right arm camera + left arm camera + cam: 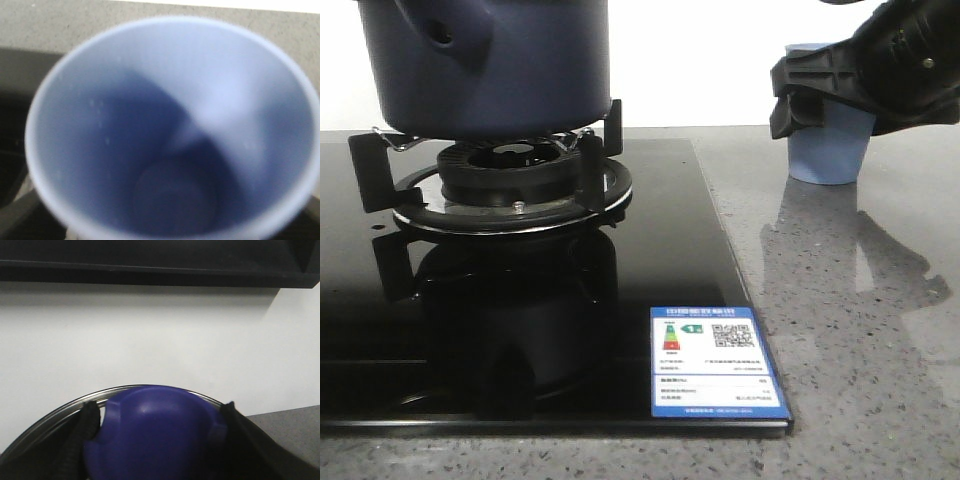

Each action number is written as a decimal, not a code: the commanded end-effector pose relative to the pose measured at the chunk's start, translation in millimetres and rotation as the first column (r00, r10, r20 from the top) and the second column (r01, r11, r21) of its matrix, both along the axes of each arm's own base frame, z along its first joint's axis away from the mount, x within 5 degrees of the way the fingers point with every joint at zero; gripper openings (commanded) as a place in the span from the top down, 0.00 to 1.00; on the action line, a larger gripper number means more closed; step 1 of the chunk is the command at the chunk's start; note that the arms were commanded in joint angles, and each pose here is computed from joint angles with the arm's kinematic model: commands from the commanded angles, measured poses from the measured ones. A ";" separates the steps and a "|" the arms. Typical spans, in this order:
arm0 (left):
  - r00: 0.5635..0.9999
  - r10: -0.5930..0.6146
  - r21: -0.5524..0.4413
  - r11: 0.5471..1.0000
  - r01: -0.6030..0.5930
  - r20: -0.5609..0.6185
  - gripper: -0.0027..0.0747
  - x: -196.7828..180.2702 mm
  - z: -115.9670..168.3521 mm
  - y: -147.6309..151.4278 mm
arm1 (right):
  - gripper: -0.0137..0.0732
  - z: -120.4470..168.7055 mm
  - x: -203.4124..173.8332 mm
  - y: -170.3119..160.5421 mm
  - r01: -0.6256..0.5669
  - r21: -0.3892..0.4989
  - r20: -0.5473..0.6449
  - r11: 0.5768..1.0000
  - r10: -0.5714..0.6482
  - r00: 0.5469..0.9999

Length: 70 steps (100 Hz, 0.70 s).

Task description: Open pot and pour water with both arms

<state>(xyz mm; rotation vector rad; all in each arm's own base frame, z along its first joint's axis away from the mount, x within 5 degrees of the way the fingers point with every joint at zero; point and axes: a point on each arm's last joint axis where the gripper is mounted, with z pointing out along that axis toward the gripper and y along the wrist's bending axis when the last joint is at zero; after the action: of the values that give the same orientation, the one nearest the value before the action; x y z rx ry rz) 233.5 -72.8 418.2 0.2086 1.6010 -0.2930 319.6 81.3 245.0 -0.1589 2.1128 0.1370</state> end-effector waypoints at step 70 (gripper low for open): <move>0.986 0.023 -0.056 0.998 -0.014 0.162 0.50 -10.7 29.3 1.7 | 0.17 82.3 -112.9 -33.9 0.016 0.090 0.327 0.996 -0.044 0.944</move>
<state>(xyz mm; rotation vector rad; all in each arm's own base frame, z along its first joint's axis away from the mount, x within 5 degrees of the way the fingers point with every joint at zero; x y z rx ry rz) 233.3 -73.2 418.2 0.2103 1.6009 -0.2946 218.4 54.1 303.1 -0.1222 1.8750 0.1910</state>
